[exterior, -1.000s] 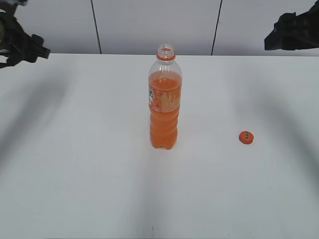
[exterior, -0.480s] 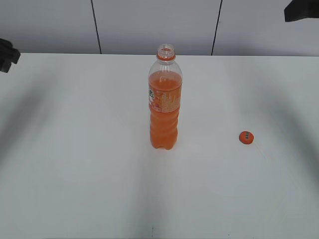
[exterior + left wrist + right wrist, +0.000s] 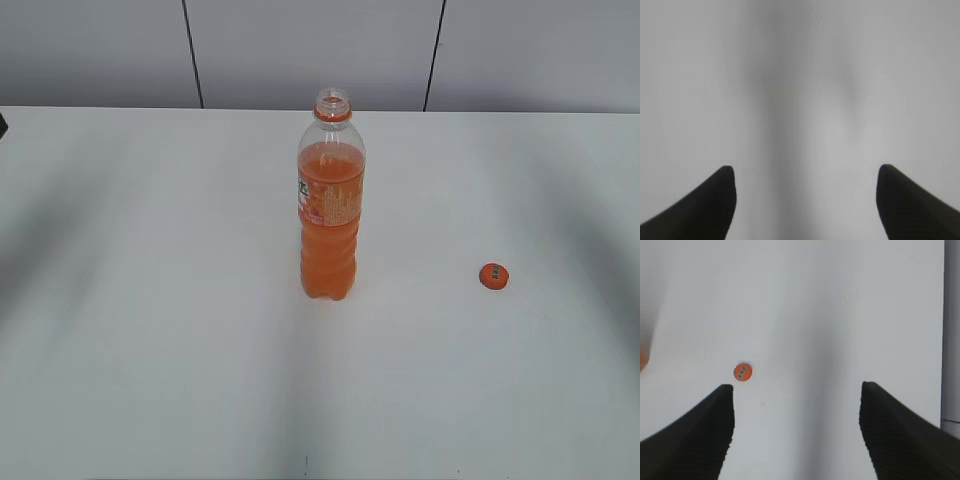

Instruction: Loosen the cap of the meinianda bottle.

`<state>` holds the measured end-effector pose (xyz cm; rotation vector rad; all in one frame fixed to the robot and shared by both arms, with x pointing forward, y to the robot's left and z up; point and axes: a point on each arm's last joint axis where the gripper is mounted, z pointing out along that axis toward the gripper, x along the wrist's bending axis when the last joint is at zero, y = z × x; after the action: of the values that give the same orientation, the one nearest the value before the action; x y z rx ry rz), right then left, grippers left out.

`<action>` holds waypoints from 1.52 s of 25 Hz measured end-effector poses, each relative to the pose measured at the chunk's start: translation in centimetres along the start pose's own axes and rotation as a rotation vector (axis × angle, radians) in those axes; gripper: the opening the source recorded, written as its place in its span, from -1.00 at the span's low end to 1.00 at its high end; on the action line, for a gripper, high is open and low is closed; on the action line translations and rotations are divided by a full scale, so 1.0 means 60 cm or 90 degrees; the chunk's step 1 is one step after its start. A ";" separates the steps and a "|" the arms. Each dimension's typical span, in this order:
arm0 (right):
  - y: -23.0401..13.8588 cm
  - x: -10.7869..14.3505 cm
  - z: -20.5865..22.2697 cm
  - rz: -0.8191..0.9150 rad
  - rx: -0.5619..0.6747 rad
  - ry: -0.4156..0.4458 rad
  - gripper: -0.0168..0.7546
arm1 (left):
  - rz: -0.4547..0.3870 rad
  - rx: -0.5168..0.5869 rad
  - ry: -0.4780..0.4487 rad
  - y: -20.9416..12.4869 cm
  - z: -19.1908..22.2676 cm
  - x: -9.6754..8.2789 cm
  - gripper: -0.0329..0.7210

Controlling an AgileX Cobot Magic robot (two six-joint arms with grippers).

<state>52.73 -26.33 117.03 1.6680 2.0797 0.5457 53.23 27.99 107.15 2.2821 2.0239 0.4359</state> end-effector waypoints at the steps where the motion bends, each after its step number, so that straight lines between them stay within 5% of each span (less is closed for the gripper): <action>1: -0.001 -0.001 -0.004 0.000 0.010 -0.001 0.56 | -0.001 0.006 -0.002 -0.005 -0.007 0.001 0.49; 14: -0.024 -0.001 -0.087 0.018 -0.053 -0.009 0.56 | -0.023 -0.117 -0.084 -0.068 -0.127 0.001 0.45; 23: -0.102 0.005 -0.142 0.023 -0.086 -0.012 0.56 | -0.033 -0.202 -0.095 -0.115 -0.187 0.008 0.45; 33: -0.239 0.017 -0.155 0.042 -0.085 -0.012 0.56 | -0.031 -0.176 -0.102 -0.225 -0.145 -0.003 0.44; 38: -0.288 0.022 -0.139 0.047 -0.068 -0.013 0.56 | -0.036 -0.226 -0.103 -0.291 -0.127 -0.007 0.44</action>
<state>33.82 -28.94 114.52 1.6867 1.9461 0.6493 34.48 28.87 110.35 1.9771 1.7652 0.5381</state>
